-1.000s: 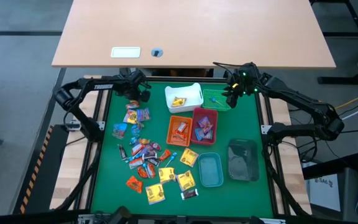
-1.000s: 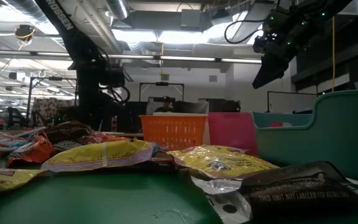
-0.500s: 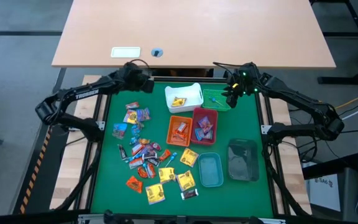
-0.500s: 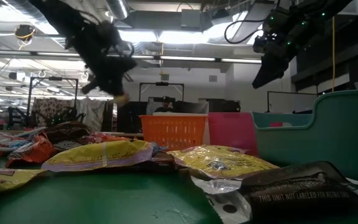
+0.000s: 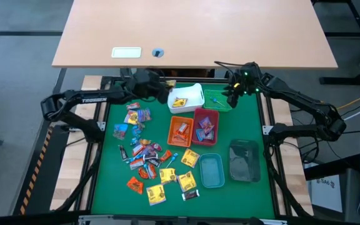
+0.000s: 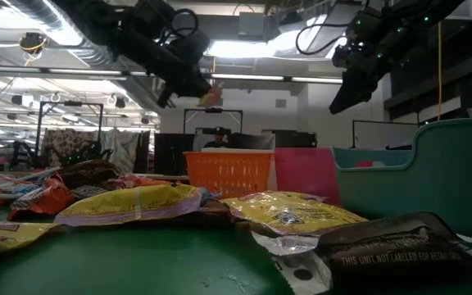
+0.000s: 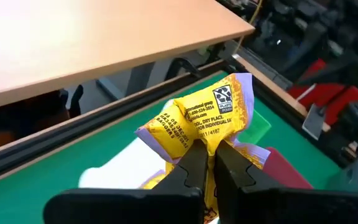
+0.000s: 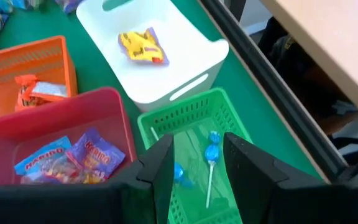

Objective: Sort candy
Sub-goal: Put the yellow bag of candy into the white bin

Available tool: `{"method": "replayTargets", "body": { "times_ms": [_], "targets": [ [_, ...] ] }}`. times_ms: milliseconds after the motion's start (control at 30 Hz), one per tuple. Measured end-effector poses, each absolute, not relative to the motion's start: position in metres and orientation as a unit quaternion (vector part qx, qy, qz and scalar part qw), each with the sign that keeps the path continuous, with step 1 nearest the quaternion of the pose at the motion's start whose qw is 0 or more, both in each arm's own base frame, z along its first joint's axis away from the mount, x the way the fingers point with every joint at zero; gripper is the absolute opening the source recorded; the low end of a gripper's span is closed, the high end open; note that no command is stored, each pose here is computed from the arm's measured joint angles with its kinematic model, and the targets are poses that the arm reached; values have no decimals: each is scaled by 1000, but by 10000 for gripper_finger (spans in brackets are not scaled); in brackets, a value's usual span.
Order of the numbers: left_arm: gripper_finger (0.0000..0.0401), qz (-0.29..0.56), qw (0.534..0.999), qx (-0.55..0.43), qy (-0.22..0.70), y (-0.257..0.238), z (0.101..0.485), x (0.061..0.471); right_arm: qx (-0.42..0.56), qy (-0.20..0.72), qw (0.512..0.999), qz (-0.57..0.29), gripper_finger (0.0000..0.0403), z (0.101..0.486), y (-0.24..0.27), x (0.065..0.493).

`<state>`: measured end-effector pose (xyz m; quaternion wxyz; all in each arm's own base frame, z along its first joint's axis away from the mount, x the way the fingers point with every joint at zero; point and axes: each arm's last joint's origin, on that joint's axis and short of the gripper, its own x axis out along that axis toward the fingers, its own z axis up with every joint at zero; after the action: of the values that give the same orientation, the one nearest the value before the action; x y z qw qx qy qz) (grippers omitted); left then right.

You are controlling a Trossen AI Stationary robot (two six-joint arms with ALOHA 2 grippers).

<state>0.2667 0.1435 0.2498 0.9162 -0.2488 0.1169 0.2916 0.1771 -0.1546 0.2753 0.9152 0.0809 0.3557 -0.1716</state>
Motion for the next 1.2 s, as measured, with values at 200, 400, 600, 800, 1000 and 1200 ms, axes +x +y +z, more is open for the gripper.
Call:
{"method": "replayTargets", "body": {
  "times_ms": [200, 400, 600, 800, 1000, 1200],
  "targets": [
    [0, 297, 916, -233, 135, 133, 230, 287, 71, 332, 925, -167, 138, 279, -156, 180],
    [2, 306, 912, -227, 148, 133, 207, 302, 69, 322, 930, -161, 138, 280, -157, 181],
    [50, 301, 921, -187, 161, 135, 199, 306, 69, 322, 930, -161, 138, 280, -157, 181],
    [112, 297, 926, -167, 164, 136, 199, 307, 69, 322, 930, -160, 138, 280, -157, 181],
    [138, 294, 928, -155, 167, 136, 199, 307, 69, 322, 930, -160, 138, 280, -157, 181],
    [139, 280, 934, -147, 167, 136, 201, 307, 69, 323, 930, -160, 138, 280, -157, 181]
  ]
}}
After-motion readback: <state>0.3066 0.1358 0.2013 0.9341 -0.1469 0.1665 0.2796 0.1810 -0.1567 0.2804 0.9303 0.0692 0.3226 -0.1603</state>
